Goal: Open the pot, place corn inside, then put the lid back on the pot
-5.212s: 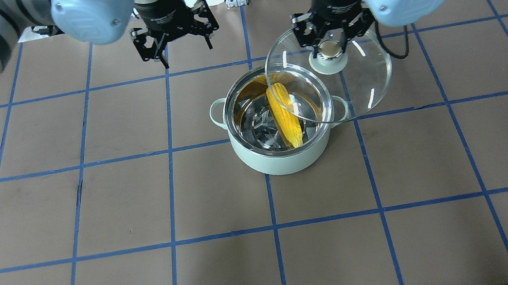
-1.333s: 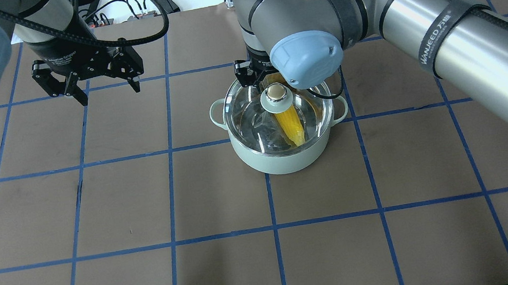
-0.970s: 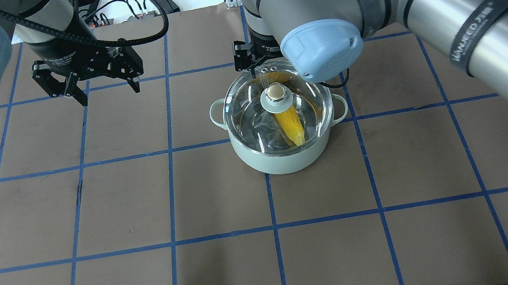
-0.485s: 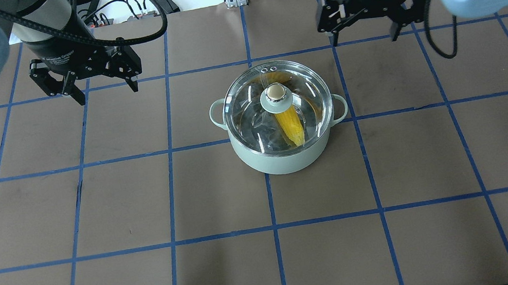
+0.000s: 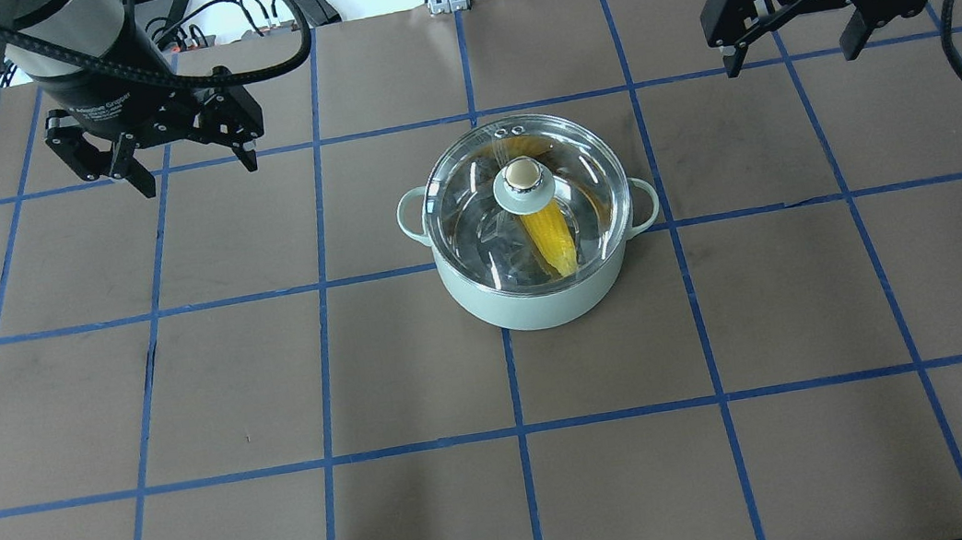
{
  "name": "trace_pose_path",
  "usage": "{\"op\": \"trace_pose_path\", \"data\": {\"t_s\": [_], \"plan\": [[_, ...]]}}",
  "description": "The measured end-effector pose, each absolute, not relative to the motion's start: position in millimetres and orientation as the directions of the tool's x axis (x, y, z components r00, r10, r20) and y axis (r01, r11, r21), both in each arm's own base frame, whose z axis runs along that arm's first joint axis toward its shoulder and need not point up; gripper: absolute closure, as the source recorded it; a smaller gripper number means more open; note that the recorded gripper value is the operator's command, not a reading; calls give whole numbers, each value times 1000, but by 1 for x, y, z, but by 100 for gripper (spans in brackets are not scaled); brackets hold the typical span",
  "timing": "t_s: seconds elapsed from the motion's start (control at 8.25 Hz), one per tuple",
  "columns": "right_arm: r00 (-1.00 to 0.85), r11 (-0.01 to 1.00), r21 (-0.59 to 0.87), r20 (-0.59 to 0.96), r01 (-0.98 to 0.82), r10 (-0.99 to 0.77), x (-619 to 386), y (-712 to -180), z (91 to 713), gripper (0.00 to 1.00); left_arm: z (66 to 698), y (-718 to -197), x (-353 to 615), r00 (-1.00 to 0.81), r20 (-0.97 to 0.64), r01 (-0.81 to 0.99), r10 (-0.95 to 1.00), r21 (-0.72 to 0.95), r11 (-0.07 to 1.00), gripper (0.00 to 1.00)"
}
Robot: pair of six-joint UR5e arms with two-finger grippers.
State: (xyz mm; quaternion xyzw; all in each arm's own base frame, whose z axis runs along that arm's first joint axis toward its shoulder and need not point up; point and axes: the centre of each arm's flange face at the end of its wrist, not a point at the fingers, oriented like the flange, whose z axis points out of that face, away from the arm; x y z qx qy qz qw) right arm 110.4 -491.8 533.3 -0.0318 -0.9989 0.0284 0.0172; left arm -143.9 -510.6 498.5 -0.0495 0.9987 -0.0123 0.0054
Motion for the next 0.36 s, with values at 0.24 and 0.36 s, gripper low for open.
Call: {"op": "trace_pose_path", "data": {"t_s": [0.24, 0.36], "plan": [[-998, 997, -57, 32, 50, 52, 114, -489, 533, 0, 501, -509, -144, -995, -7, -99, -100, -29, 995, 0], [-998, 997, -59, 32, 48, 50, 115, -489, 533, 0, 502, -509, -144, -995, -7, -100, -101, -30, 994, 0]]}}
